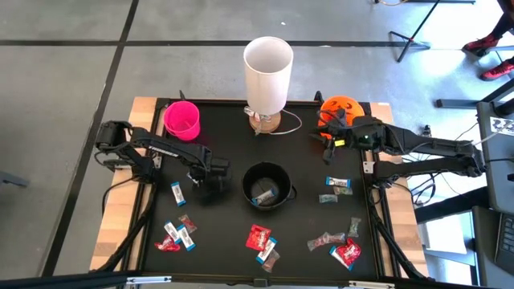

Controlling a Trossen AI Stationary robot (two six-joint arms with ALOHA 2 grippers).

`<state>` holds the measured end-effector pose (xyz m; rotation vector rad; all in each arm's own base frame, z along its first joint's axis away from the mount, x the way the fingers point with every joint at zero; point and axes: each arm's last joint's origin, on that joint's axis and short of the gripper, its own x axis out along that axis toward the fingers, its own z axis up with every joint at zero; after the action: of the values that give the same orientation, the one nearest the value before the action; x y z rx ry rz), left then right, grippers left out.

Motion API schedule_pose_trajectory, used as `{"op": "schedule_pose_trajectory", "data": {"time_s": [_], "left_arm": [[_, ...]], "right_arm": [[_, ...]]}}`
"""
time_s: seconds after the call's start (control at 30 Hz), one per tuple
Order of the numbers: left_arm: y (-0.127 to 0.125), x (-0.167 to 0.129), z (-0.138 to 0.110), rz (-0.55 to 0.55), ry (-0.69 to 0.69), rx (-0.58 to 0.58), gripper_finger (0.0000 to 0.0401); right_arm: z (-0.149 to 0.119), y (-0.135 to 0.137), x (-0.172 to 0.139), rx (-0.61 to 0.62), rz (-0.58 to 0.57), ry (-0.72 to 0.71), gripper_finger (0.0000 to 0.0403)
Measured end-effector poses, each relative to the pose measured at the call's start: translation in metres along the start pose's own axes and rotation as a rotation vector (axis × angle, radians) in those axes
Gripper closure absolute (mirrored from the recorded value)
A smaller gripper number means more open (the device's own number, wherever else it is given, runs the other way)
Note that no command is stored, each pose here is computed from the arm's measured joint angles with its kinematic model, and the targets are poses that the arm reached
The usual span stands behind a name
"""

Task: Sort candy
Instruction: Put the white chocolate into the black bucket

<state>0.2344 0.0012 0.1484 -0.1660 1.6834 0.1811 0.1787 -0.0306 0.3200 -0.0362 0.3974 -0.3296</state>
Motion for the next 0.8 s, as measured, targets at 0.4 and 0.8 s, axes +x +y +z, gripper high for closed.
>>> {"op": "schedule_pose_trajectory", "data": {"time_s": [0.4, 0.8], "left_arm": [[-0.002, 0.013, 0.005, -0.029, 0.068, 0.116, 0.0149], [-0.006, 0.014, 0.004, -0.032, 0.066, 0.159, 0.0242]], "right_arm": [[-0.002, 0.002, 0.008, -0.009, 0.013, 0.026, 0.0304], [-0.001, 0.003, 0.008, -0.011, 0.038, 0.020, 0.0304]]}}
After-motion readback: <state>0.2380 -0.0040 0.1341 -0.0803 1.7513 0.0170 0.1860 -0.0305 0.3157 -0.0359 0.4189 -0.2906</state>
